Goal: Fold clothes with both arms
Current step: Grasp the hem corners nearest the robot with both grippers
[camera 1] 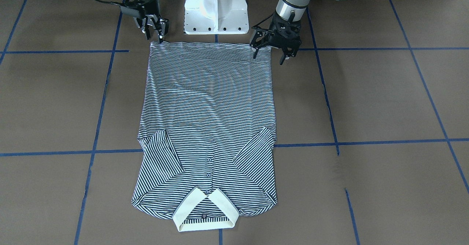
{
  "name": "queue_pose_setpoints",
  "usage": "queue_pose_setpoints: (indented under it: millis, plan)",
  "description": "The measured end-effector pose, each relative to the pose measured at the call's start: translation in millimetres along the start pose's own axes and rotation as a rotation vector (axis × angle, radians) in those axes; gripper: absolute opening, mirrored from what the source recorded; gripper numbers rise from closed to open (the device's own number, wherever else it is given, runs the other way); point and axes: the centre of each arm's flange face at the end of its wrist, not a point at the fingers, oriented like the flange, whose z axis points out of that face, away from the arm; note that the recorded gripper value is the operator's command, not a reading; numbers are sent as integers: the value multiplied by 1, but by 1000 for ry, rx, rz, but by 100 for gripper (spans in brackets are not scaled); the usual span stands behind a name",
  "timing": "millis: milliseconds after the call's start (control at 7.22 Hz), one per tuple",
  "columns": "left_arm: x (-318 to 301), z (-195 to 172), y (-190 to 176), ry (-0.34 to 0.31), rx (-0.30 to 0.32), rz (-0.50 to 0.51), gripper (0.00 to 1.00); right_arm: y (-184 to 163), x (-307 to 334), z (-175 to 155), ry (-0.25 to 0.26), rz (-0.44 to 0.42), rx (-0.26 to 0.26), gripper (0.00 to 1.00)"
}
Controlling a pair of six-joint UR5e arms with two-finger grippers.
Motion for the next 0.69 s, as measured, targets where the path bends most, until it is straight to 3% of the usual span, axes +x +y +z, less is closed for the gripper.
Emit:
queue_pose_setpoints:
  millis: [138, 692]
  plan:
    - [0, 0, 0, 1, 0, 0, 100, 0, 0, 1, 0, 0, 0, 0]
    - [1, -2, 0, 4, 0, 0, 100, -9, -8, -3, -13, 19, 8, 0]
